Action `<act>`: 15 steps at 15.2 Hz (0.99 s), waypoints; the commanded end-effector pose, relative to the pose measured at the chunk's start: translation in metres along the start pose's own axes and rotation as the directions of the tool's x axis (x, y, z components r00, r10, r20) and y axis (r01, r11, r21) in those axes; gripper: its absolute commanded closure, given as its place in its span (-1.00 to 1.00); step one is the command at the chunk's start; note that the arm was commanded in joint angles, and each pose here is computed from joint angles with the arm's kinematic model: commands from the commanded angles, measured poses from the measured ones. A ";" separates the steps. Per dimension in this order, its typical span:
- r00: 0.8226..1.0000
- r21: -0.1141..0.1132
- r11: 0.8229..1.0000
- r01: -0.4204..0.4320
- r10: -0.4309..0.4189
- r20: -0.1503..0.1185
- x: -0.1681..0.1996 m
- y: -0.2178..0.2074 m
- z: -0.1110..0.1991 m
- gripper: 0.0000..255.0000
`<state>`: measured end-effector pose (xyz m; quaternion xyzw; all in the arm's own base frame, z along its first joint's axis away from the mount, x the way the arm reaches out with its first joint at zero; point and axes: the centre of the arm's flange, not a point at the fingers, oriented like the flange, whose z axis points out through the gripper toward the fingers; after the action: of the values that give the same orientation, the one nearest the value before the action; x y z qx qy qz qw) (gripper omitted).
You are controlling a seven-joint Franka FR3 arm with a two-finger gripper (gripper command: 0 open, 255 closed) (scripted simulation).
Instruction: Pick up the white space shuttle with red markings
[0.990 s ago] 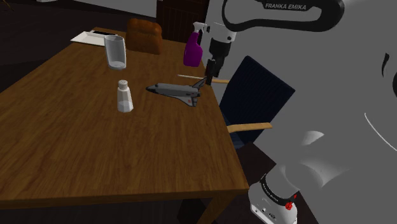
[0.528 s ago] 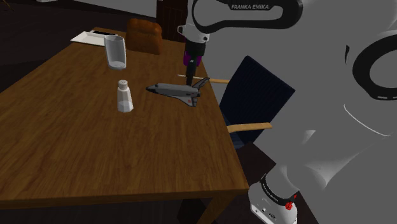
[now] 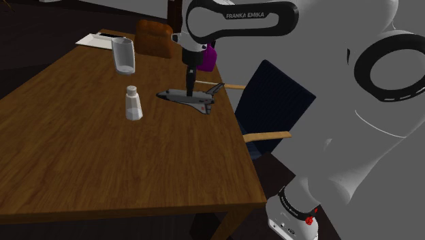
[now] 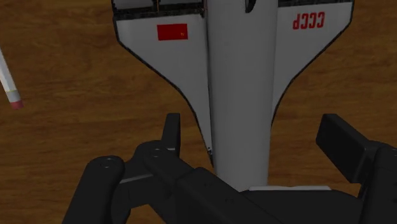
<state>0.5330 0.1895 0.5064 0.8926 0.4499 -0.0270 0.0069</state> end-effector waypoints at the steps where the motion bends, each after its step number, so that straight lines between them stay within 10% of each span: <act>1: 1.000 0.000 1.000 0.002 -0.002 0.000 0.002 0.001 0.011 -1.00; 5: 1.000 0.000 1.000 0.002 -0.002 0.000 0.003 0.001 0.024 -1.00; 6: 1.000 0.000 1.000 0.002 -0.002 0.000 0.003 0.001 0.024 1.00; 15: 1.000 0.000 1.000 0.002 -0.002 0.000 0.003 0.001 0.024 1.00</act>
<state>0.5343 0.1901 0.4826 0.8922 0.4509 -0.0263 0.0071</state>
